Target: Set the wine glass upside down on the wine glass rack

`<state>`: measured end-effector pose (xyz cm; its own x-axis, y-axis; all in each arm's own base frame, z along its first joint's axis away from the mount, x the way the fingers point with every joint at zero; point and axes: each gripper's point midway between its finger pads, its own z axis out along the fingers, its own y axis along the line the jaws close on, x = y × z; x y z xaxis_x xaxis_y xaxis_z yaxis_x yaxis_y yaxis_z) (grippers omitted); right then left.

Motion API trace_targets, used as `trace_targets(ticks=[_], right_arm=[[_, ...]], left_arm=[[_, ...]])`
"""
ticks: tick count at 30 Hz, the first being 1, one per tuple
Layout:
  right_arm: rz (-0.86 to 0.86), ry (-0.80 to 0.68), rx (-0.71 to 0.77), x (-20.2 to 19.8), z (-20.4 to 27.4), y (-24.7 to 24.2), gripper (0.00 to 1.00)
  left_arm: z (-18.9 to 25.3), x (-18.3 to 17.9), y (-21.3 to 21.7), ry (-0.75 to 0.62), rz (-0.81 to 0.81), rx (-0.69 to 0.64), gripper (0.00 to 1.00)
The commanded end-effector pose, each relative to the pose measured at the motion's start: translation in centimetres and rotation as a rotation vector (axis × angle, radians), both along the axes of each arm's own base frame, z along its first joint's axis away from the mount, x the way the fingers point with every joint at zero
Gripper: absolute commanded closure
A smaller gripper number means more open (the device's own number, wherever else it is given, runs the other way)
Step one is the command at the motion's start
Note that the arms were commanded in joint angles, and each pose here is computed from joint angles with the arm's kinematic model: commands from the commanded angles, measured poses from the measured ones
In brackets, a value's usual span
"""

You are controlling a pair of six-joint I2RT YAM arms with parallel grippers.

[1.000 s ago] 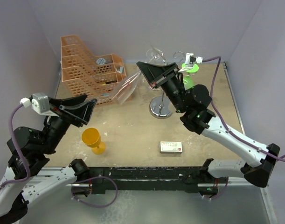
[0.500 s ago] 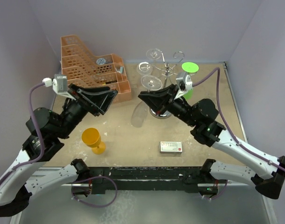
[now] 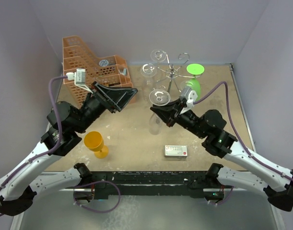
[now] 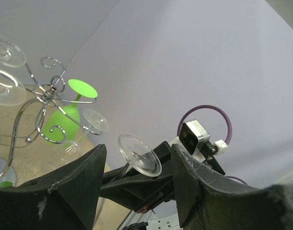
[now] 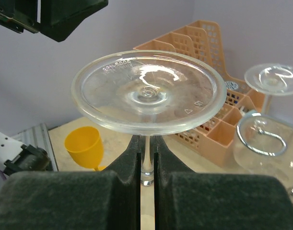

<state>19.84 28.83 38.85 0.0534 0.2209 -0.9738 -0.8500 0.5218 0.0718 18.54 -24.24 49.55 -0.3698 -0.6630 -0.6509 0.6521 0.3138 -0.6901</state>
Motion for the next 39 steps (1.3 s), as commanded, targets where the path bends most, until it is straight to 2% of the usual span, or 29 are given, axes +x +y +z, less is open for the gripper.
trace_targets(ticks=[1,9,18,23,39], right_arm=[[-0.118,-0.023,0.037,0.4,0.8,-2.9,1.00],[-0.334,0.097,0.059,2.4,-3.3,-6.5,1.00],[-0.458,0.149,0.145,5.6,-3.6,-6.0,1.00],[-0.610,0.208,0.214,8.0,-3.8,-7.0,1.00],[-0.711,0.265,0.254,10.5,-4.2,-6.1,1.00]], left_arm=[[-1.3,1.0,-0.2,0.032,0.031,-0.007,0.46],[-4.8,2.9,-0.3,0.083,0.108,0.077,0.46],[-6.6,4.0,0.1,0.117,0.170,0.146,0.46],[-6.8,4.2,0.7,0.124,0.202,0.179,0.46],[-7.6,4.5,1.5,0.138,0.245,0.220,0.46]])
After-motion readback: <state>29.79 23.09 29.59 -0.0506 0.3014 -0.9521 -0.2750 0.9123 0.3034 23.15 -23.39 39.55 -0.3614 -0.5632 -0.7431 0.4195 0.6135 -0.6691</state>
